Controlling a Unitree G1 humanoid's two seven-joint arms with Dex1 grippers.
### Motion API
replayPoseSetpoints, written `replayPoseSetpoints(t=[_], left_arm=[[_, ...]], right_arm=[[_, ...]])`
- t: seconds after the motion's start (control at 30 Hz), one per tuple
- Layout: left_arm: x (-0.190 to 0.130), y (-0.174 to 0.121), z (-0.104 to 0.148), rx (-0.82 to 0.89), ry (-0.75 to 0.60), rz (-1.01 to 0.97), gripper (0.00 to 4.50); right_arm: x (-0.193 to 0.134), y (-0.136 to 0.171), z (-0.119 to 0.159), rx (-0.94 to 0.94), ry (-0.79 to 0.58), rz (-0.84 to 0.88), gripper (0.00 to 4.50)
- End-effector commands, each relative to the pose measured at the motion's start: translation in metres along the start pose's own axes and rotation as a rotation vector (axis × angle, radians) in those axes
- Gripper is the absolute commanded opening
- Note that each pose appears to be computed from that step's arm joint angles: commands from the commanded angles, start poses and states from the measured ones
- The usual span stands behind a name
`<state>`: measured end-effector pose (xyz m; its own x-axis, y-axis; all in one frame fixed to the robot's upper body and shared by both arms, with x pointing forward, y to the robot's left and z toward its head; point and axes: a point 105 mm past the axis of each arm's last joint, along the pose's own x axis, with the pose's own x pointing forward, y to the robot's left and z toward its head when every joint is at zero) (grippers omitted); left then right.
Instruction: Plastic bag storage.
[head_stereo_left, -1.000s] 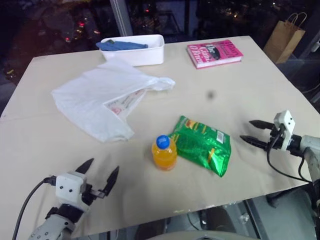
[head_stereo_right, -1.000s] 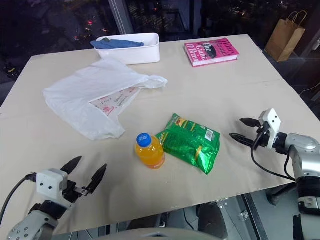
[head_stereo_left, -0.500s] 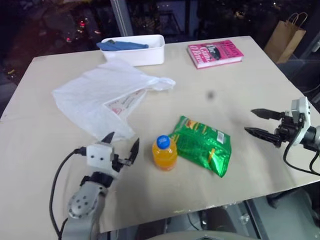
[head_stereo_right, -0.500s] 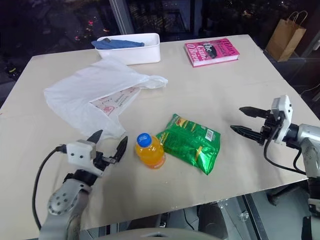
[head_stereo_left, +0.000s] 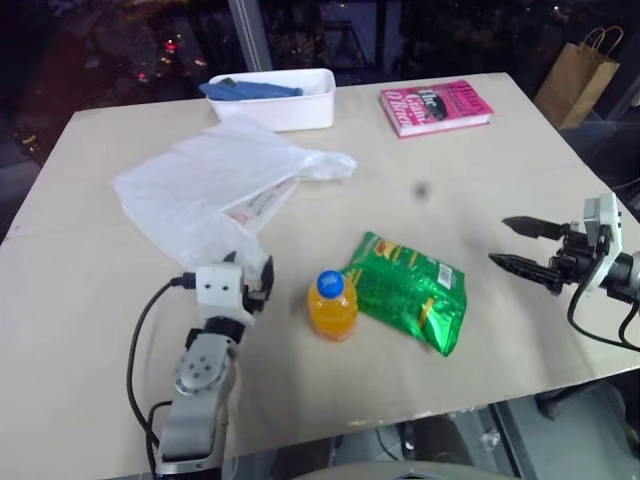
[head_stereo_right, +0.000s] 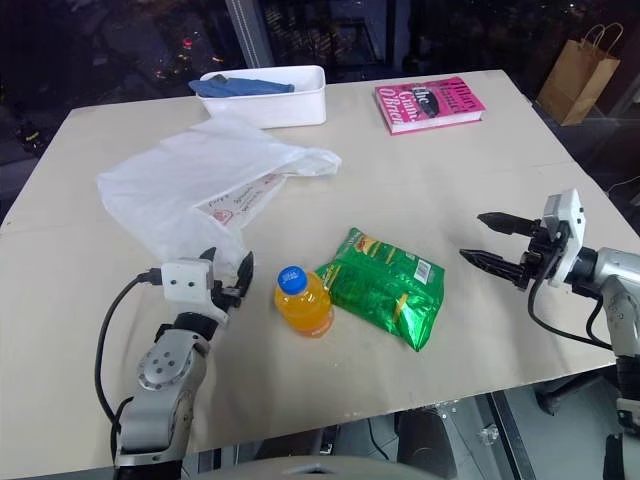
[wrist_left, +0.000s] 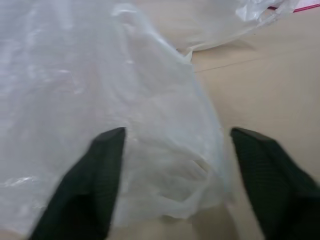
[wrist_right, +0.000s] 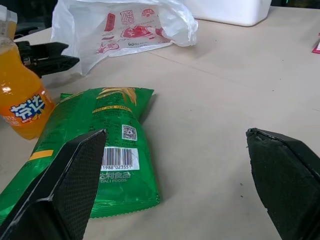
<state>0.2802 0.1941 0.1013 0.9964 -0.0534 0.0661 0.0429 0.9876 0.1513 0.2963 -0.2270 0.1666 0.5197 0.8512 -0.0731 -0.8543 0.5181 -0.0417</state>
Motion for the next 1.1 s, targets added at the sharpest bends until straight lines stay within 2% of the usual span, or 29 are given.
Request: replayPoseSetpoints(t=[0.03, 0.13, 0.17, 0.3, 0.47, 0.57, 0.7, 0.8, 0.93, 1.1], left_arm=[[-0.002, 0.003, 0.011, 0.014, -0.050, 0.011, 1.60], [-0.003, 0.006, 0.012, 0.019, -0.055, 0.019, 0.32], [-0.003, 0.006, 0.012, 0.020, -0.056, 0.018, 0.11], [-0.004, 0.007, 0.021, 0.065, -0.076, -0.004, 0.11], [-0.008, 0.006, 0.059, 0.057, -0.163, -0.078, 0.11], [-0.015, 0.003, 0.072, 0.029, -0.185, -0.137, 0.11], [-0.031, 0.003, 0.085, -0.103, -0.217, -0.239, 0.11], [-0.038, 0.006, 0.085, -0.168, -0.197, -0.281, 0.11], [-0.042, 0.007, 0.080, -0.208, -0.167, -0.300, 0.11], [-0.041, 0.006, 0.076, -0.223, -0.157, -0.302, 0.11]], right_arm=[[-0.001, -0.002, 0.015, -0.052, -0.042, -0.009, 4.50], [0.002, -0.004, 0.014, -0.055, -0.044, -0.009, 4.50], [0.003, -0.004, 0.014, -0.056, -0.043, -0.009, 4.50], [0.010, -0.003, 0.014, -0.049, -0.040, 0.003, 4.50], [0.026, 0.011, 0.010, -0.006, 0.010, 0.078, 4.50], [0.032, 0.018, 0.006, 0.033, 0.046, 0.116, 4.50], [0.040, 0.023, -0.021, 0.032, 0.208, 0.126, 4.50], [0.040, 0.026, -0.031, 0.088, 0.252, 0.140, 4.50], [0.044, 0.035, -0.037, 0.259, 0.256, 0.180, 4.50], [0.047, 0.041, -0.057, 0.336, 0.350, 0.197, 4.50]])
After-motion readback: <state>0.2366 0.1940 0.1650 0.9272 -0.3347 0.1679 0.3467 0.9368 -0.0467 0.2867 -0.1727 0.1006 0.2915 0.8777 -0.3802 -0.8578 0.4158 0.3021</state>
